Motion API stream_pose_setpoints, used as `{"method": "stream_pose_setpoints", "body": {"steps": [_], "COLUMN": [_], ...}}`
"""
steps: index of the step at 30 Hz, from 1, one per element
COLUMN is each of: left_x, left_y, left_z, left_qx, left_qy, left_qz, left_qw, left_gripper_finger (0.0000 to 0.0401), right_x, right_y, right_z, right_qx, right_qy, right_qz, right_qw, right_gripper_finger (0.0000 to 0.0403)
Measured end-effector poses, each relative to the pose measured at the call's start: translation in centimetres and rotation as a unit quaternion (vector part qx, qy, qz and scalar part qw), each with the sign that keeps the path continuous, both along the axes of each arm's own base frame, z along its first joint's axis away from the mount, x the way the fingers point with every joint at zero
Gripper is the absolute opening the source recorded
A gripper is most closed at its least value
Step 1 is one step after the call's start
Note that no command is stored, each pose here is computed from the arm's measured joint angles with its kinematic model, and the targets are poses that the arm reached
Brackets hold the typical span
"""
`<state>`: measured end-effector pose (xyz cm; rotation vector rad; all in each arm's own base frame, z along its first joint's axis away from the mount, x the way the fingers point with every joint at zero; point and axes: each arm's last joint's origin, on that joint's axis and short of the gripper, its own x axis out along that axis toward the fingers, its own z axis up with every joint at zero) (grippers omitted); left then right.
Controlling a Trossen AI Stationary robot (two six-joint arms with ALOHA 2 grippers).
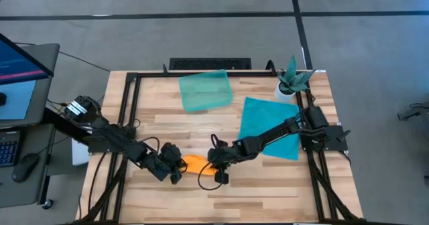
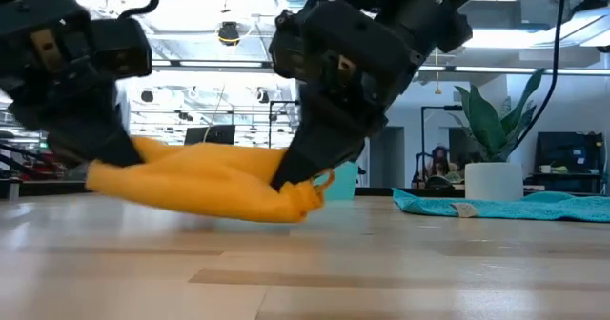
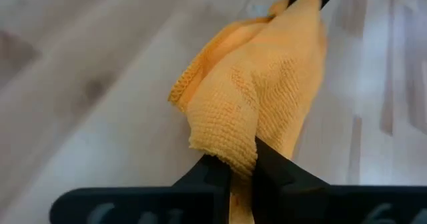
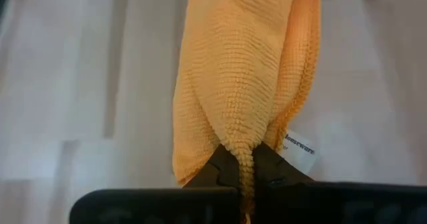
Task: Roll microfiber towels into tight, uniform cylinder then place into a basket
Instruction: Put the yellow towel into the blue bin
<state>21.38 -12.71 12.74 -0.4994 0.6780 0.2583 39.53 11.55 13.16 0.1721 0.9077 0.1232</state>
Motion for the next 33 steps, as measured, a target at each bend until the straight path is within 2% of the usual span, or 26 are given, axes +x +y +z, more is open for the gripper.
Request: {"method": "stream_pose_setpoints", "body": {"steps": [5, 11, 19, 25, 33], "left_x": [0.5, 0.8, 1.7, 2.4, 3.1], "left_y": [1.5, 4.3, 8.9, 12.0, 16.6], "left_z": [1.4, 2.7, 4.0, 5.5, 9.1], "left_qx": [0.013, 0.054, 0.102, 0.112, 0.178], "left_qy": [-0.018, -0.012, -0.011, -0.009, -0.009], "left_qz": [0.007, 0.026, 0.058, 0.058, 0.085], "left_qw": [1.0, 0.998, 0.993, 0.992, 0.98], "left_gripper_finger": [0.0018, 0.0016, 0.0017, 0.0019, 0.0019], "right_x": [0.2, 0.3, 1.2, 1.8, 1.7], "right_y": [-2.1, -6.3, -11.6, -14.7, -18.9], "right_z": [0.5, 1.9, 6.0, 9.1, 12.3], "right_qx": [-0.031, -0.048, -0.077, -0.098, -0.151], "right_qy": [0.002, 0.01, -0.001, -0.007, -0.013], "right_qz": [0.006, -0.028, -0.055, -0.062, -0.047], "right_qw": [1.0, 0.998, 0.996, 0.993, 0.987], "right_gripper_finger": [0.0015, 0.0015, 0.0015, 0.0015, 0.0015]}}
